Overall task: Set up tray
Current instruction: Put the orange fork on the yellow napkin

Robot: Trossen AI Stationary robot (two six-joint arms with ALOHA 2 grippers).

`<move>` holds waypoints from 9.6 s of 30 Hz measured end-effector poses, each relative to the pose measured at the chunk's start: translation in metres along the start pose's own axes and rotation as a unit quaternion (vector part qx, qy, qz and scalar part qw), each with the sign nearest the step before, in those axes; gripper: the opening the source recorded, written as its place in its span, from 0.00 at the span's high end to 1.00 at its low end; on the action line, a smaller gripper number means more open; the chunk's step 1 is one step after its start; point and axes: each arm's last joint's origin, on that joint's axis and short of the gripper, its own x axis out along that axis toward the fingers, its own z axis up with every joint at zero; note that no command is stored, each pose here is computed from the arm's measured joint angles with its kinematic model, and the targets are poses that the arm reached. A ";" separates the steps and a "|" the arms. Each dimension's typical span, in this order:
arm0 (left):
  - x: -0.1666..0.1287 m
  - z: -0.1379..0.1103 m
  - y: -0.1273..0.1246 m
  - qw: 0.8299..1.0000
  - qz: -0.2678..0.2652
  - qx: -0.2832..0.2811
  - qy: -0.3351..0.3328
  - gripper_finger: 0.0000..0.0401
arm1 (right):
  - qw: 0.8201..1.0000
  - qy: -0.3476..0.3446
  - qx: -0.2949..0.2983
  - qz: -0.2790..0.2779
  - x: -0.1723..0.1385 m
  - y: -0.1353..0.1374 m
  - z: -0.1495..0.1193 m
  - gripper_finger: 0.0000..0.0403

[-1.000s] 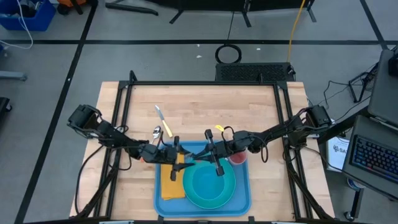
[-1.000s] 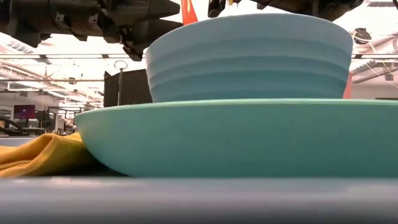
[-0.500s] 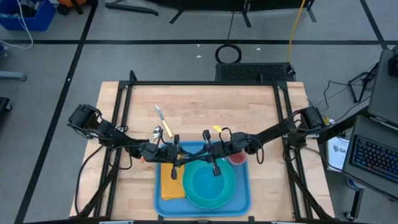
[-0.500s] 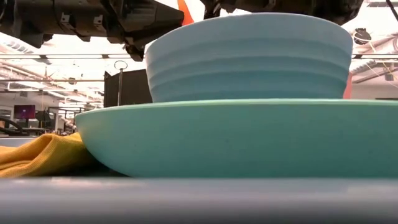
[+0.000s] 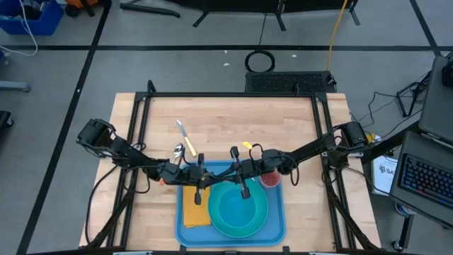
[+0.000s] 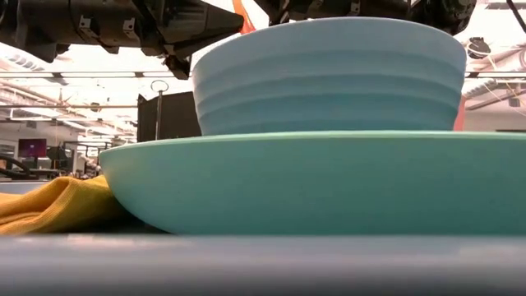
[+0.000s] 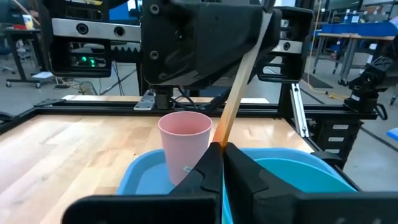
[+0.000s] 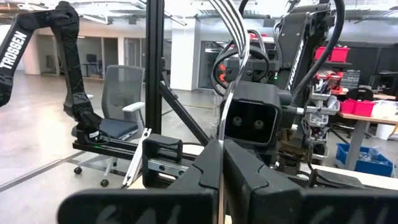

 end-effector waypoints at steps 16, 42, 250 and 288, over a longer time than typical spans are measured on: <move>-0.005 -0.004 -0.010 0.999 0.021 0.045 0.018 1.00 | 1.000 0.017 -0.001 0.005 0.000 0.001 -0.003 1.00; -0.013 -0.008 -0.029 0.997 0.018 0.065 0.028 1.00 | 1.000 0.024 -0.016 0.005 0.000 0.001 -0.004 0.93; -0.102 -0.077 -0.095 0.731 0.202 -0.593 0.272 0.98 | 0.992 0.110 -0.057 -0.013 -0.124 0.006 0.046 0.93; -0.070 -0.054 -0.041 0.764 0.226 -0.522 0.305 0.90 | 0.992 0.112 -0.057 -0.013 -0.124 0.006 0.046 0.93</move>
